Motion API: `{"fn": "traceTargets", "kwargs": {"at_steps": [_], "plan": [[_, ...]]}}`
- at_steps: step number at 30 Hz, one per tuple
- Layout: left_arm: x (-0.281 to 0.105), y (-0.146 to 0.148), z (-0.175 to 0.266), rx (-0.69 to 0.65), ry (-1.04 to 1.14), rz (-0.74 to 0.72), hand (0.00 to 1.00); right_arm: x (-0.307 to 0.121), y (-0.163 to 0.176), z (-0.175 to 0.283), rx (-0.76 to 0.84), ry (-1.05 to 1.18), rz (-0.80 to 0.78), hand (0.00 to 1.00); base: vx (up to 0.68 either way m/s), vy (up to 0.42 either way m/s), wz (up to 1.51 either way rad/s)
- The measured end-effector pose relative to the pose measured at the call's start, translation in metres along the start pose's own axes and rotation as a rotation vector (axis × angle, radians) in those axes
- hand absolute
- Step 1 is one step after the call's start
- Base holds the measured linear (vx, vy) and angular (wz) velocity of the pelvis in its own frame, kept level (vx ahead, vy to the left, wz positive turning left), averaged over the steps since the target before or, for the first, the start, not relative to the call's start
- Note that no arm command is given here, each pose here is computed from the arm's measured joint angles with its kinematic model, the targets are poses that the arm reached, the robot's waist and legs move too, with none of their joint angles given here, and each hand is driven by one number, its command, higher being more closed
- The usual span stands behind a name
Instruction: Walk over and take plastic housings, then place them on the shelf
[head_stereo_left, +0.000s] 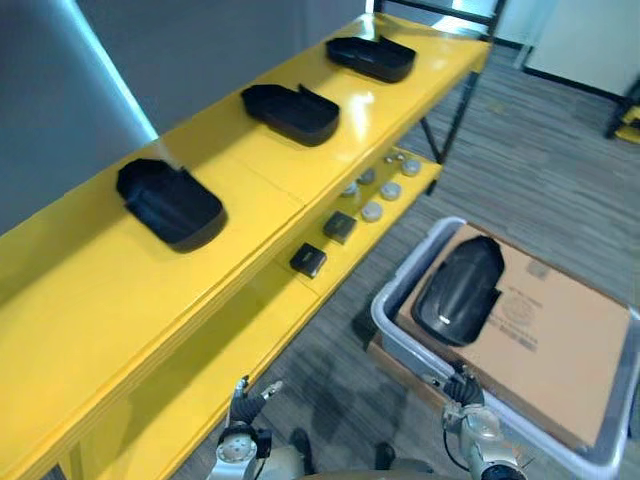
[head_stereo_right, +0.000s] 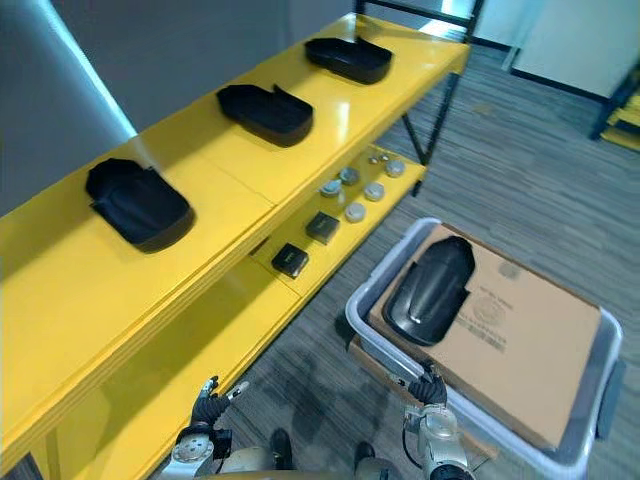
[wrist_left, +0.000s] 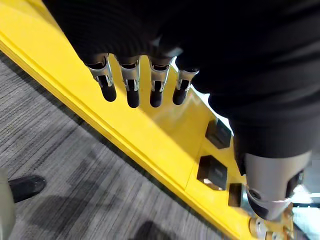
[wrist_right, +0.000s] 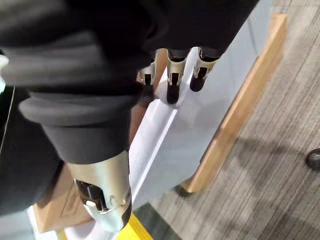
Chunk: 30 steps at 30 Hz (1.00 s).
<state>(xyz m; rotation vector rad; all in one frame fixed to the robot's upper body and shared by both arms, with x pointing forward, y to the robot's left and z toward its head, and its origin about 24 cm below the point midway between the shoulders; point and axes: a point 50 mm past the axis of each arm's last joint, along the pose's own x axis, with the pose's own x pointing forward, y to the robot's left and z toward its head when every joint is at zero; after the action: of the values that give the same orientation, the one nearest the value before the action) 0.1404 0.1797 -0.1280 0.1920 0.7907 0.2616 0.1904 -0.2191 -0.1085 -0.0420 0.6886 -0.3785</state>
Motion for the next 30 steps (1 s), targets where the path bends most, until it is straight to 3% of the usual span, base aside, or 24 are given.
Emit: {"fn": "traceTargets", "kwargs": {"at_steps": [8, 14, 30], "plan": [[0.006, 0.01, 0.005, 0.007, 0.003, 0.027, 0.0, -0.011, -0.001, -0.025, -0.025, 0.069, -0.005, 0.0, -0.09, -0.029, -1.0], [0.005, 0.007, -0.002, -0.024, 0.042, 0.02, 0.0, -0.012, -0.006, -0.025, 0.066, 0.072, -0.06, 0.0, 0.11, -0.056, -0.41], [0.011, 0.019, 0.004, -0.009, 0.024, 0.045, 0.0, -0.015, 0.001, -0.027, 0.128, 0.081, -0.055, 0.0, 0.15, 0.139, -0.21]]}}
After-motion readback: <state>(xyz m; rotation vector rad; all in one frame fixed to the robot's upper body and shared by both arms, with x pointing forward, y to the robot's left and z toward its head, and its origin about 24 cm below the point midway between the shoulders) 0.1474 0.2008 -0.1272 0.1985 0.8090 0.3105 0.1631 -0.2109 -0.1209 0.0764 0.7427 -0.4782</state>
